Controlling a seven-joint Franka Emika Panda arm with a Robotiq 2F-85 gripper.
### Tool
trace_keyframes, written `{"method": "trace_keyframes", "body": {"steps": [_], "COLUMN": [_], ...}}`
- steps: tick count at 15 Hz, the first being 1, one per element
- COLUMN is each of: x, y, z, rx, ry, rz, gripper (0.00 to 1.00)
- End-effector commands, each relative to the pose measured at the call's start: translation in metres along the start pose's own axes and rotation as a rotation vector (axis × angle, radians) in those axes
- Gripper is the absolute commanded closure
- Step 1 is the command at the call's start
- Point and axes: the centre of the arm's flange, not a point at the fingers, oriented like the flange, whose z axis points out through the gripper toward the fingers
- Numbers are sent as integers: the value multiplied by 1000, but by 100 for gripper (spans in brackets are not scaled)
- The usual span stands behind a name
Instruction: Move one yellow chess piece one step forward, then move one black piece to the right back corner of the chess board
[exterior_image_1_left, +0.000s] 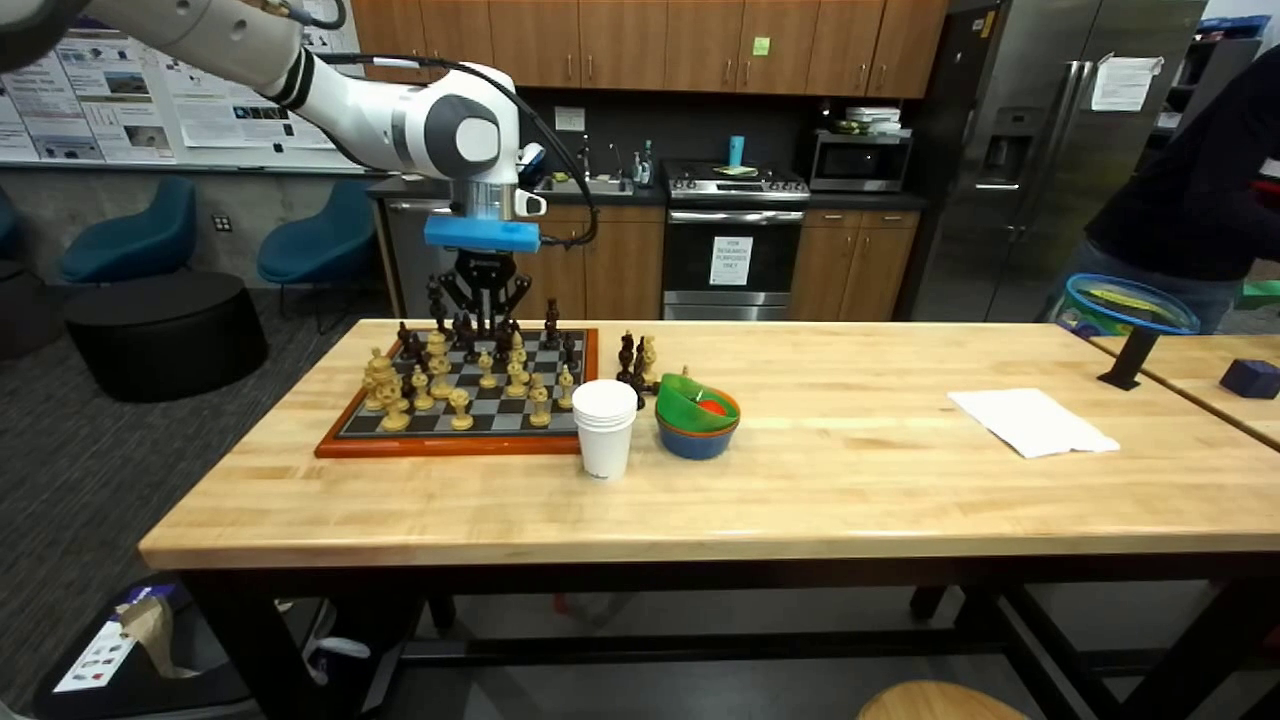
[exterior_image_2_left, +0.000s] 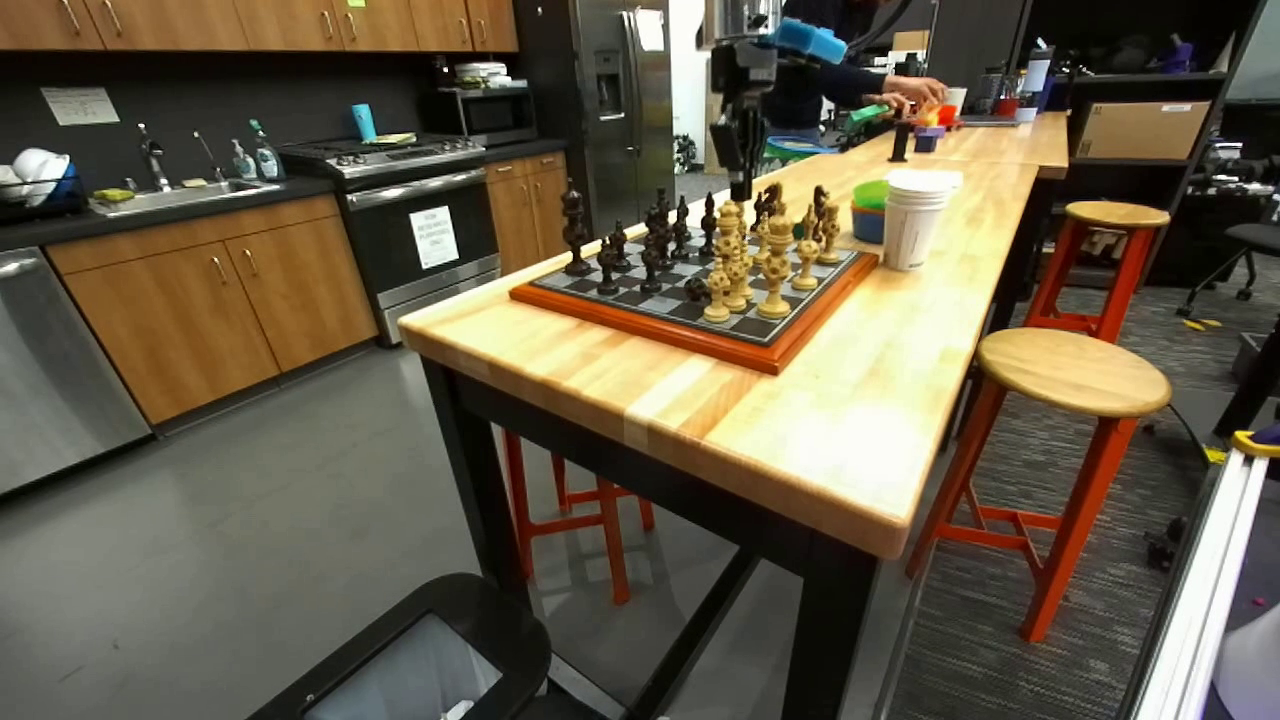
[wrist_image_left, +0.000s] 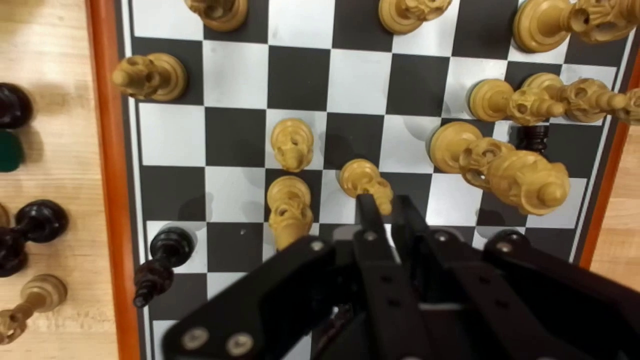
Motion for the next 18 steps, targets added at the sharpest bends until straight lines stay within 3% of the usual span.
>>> {"method": "trace_keyframes", "body": {"steps": [1, 9, 11, 12, 13, 18], "x": [-32, -96, -116, -85, -93, -105], "y": [-13, -29, -29, -23, -23, -26], "z": [-30, -65, -68, -63, -64, -66], "rx": [18, 68, 88, 63, 68, 72], "ry": [46, 86, 84, 67, 68, 71], "rz": [-23, -202, -259, -208, -228, -246], "gripper": [54, 2, 0, 7, 1, 0]}}
